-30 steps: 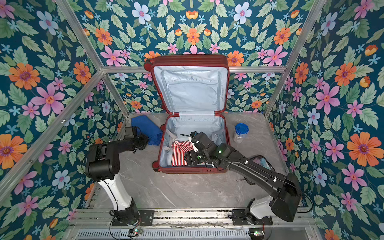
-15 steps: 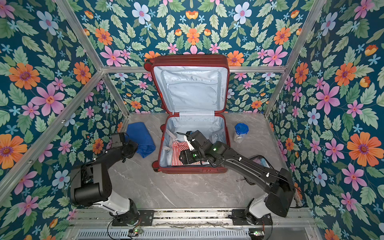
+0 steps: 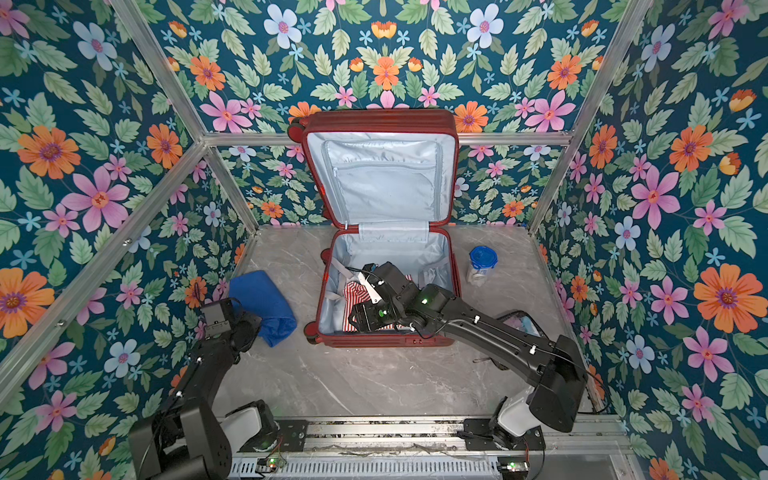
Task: Pack the luggage
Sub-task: 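Grasp the blue cloth with the left gripper while the right presses the shirt, then drag the blue cloth toward the robot with the left gripper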
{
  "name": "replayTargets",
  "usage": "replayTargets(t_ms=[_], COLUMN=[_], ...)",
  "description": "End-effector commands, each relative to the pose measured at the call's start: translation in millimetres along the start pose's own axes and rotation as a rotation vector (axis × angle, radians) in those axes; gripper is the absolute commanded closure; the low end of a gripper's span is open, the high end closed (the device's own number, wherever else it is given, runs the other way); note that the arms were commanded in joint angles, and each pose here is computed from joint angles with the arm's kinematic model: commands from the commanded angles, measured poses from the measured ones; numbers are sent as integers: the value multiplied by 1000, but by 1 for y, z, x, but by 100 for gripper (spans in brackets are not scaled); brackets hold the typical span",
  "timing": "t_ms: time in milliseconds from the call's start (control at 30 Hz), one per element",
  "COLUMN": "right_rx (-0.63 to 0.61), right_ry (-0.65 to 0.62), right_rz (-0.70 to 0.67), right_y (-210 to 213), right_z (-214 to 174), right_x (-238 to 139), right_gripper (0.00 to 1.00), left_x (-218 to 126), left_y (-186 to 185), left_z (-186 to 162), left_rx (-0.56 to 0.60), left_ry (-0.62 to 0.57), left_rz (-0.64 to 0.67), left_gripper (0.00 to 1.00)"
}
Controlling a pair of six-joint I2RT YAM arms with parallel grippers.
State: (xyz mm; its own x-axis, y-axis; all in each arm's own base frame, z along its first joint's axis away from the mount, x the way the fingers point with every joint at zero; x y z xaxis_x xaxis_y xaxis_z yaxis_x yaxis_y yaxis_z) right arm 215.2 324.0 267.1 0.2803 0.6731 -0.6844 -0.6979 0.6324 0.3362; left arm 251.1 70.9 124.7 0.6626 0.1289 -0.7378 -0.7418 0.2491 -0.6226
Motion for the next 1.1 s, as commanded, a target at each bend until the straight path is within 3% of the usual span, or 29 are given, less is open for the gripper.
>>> replayTargets(t_ms=[0,200,533,1067], right_rx=[-3,9,57,74], right_ry=[-39,-75,-164,-215], right_rz=[7,0,-29,-61], right_y=[2,1,-6,-12], right_z=[5,4,-6,-11], right_x=[-6,-15,-30,-42], right_gripper=[26,27,29,29], left_x=[-10,-35,-64,-96], left_y=[17,26,42,54], left_z=[-6,-12,-34,-77], left_rx=[4,22,80,237], left_ry=[8,-2,88,332], left_rz=[63,67,54,95], left_gripper=[100,100,100,100])
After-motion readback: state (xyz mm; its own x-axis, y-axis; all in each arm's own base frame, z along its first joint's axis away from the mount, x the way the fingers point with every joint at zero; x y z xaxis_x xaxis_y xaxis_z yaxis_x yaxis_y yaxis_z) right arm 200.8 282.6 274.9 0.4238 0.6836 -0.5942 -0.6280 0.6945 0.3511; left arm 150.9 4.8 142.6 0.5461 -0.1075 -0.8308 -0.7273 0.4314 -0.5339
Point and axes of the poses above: each gripper's point midway between its finger pads, its own x axis out along the fingers, its own y axis along the line the jaws close on, z = x × y, the point moved 5 cm from there along -x, back along the fingers, and after that the axes turned 13 degrees about -x, right-handed, at the moved point
